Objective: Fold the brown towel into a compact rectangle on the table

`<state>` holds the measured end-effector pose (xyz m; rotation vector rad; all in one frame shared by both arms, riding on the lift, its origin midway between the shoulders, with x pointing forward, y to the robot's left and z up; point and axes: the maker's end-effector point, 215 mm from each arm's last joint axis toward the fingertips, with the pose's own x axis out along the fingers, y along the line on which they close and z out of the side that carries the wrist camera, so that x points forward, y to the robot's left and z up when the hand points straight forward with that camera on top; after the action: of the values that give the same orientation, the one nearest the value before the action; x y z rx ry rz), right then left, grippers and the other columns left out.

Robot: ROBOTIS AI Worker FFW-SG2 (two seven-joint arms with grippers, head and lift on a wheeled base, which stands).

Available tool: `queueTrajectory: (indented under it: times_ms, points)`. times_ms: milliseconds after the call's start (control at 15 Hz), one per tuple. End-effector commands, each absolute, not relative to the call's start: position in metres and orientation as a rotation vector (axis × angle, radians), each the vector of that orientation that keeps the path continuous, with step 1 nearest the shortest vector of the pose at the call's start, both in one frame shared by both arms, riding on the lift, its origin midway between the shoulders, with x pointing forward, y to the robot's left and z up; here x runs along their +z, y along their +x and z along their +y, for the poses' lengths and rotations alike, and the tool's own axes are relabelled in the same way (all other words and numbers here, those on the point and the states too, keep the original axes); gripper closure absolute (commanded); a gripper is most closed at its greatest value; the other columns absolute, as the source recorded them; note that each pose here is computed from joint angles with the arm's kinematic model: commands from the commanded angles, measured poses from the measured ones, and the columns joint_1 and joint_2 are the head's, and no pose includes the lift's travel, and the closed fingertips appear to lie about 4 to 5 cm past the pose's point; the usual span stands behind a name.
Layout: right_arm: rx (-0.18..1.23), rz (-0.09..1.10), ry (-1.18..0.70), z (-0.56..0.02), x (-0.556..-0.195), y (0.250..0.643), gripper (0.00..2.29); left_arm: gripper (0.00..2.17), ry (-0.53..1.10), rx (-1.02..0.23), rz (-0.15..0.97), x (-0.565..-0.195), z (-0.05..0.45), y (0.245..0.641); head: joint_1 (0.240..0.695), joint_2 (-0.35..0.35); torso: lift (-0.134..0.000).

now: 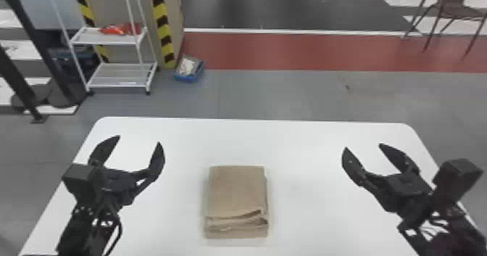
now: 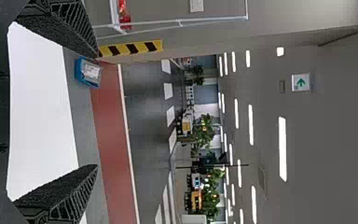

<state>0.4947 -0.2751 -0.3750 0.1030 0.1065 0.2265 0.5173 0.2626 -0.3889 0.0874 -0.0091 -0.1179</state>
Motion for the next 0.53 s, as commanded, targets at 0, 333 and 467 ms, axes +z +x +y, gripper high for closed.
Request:
queueTrajectory:
  times_ms: [0,333,467]
  points:
    - [0.231,0.103,0.101,-0.2696,-0.3745,0.4956,0.07,0.05,0.086,-0.117,-0.021,-0.3859,0.2631,0.5168,0.695,-0.015,0.000]
    - [0.238,0.096,0.102,-0.2623,-0.3770,0.4961,0.07,0.05,0.088,-0.126,-0.023,-0.3859,0.2604,0.5149,0.695,-0.005,0.000]
    - [0.237,0.095,0.102,-0.2626,-0.3778,0.4964,0.07,0.05,0.086,-0.131,-0.018,-0.3880,0.2583,0.5146,0.695,-0.002,0.000]
